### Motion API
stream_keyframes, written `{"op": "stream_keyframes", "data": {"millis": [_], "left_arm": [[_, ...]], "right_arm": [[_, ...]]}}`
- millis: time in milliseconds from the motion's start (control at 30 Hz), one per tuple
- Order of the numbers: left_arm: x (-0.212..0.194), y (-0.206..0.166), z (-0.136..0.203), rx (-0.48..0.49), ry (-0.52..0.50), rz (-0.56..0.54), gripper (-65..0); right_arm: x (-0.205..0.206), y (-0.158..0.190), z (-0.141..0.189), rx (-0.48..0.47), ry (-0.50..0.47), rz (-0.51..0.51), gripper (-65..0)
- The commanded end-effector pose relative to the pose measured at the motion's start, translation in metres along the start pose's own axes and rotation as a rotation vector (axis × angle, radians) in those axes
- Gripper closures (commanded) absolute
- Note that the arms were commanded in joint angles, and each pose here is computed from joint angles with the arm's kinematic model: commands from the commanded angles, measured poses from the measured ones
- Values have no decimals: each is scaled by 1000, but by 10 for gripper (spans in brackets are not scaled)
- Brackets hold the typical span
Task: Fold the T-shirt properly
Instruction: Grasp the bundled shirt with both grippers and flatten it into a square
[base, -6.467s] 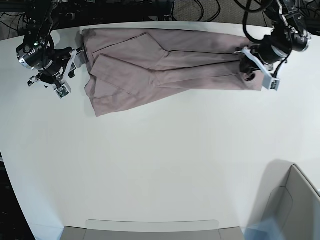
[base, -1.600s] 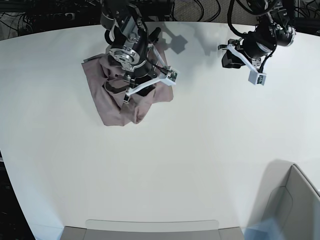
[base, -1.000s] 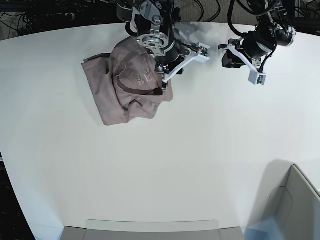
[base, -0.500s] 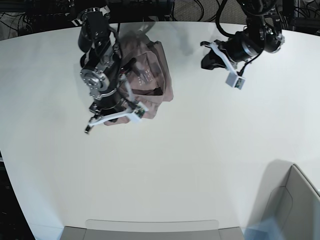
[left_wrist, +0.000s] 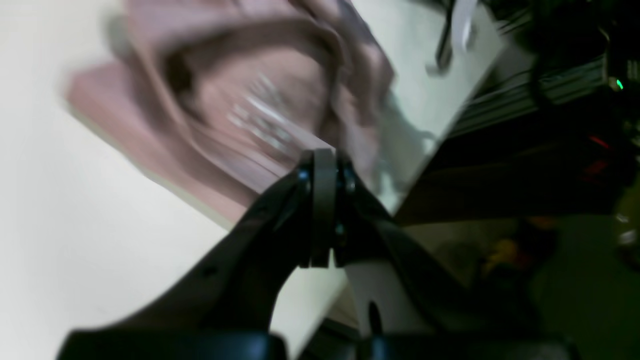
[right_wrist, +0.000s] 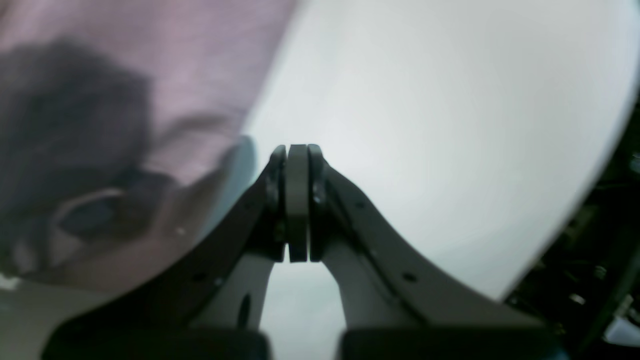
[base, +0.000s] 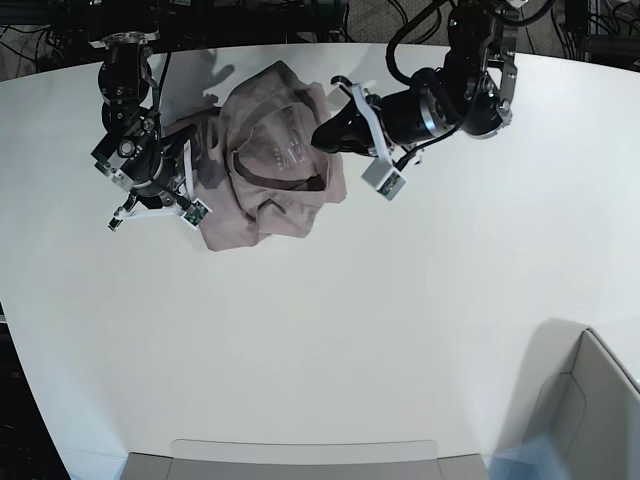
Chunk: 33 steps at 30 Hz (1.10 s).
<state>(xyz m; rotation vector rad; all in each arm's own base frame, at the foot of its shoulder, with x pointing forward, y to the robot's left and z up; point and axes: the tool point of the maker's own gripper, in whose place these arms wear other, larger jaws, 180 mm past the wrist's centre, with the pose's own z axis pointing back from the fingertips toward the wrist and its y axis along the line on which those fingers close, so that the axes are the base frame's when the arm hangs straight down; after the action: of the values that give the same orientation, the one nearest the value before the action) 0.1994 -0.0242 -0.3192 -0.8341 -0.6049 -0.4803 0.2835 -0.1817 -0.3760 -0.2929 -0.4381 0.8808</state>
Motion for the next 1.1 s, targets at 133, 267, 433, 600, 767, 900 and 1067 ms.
{"op": "stream_keyframes", "data": {"millis": [133,267,433,600,767,900,1067], "left_arm": [[-4,-2,-26,-6,92,-96,0],[-13,-12,-47,-42,175,-167,0],[-27,17,-64,11,264,-159,0],[12,99,-35,249,195,-155,0],[57,127,8,367,57,-132,0],[64,119,11,364,25,-155,0],[52,84,9,312,21,-209,0]], "right_arm": [[2,-6,0,-11,-5,11,0],[1,-5,-1,-8,-4,12,0],[-7,11,-3,26,16,22,0],[-7,56,-1,108,12,113,0],[14,68,18,102,-66,100,0],[27,54,30,50,-115,96,0],[32,4,36,-60,-136,-6,0]]}}
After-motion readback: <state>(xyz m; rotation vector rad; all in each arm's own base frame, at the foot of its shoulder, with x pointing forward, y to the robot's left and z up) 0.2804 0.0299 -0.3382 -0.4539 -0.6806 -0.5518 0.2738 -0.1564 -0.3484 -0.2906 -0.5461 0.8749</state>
